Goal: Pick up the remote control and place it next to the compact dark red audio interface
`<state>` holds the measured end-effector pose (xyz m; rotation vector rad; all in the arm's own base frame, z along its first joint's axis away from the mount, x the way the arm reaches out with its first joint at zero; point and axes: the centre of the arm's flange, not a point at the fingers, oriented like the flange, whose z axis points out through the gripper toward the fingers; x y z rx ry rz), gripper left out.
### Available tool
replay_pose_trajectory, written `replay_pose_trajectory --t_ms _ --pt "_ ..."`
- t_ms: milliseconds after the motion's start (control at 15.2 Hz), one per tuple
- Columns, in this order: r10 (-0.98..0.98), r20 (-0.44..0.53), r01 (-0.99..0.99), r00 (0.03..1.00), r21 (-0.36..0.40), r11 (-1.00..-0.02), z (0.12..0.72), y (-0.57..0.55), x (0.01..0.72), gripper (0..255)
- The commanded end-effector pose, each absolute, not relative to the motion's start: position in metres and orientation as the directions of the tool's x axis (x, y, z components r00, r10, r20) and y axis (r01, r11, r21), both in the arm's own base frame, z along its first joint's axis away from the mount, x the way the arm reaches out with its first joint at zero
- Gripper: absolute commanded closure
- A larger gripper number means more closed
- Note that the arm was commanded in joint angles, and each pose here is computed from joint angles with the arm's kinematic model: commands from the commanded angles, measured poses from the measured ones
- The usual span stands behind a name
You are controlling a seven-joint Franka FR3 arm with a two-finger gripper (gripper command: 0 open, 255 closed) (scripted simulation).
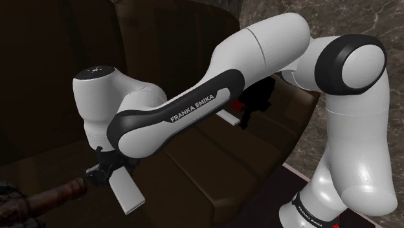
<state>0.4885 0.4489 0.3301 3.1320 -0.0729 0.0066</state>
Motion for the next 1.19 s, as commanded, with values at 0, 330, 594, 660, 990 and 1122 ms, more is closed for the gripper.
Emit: replay_pose_trajectory --t_ms 0,330,594,660,990,1122 --pt "-0.046 0.004 -0.046 0.999 0.009 -0.999 0.33 0.449 0.488 255" --pt "-0.046 0.004 -0.046 0.999 0.009 -0.999 0.33 0.449 0.488 255" --pt "-0.046 0.004 -0.046 0.999 0.009 -0.999 0.352 0.449 0.488 255" --pt "-0.046 0.004 -0.046 0.999 0.009 -0.999 0.357 0.449 0.488 255" --pt "-0.046 0.004 -0.046 0.999 0.009 -0.999 0.383 0.449 0.488 255" --pt "-0.046 0.004 -0.046 0.999 0.009 -0.999 0.394 0.449 0.488 255"
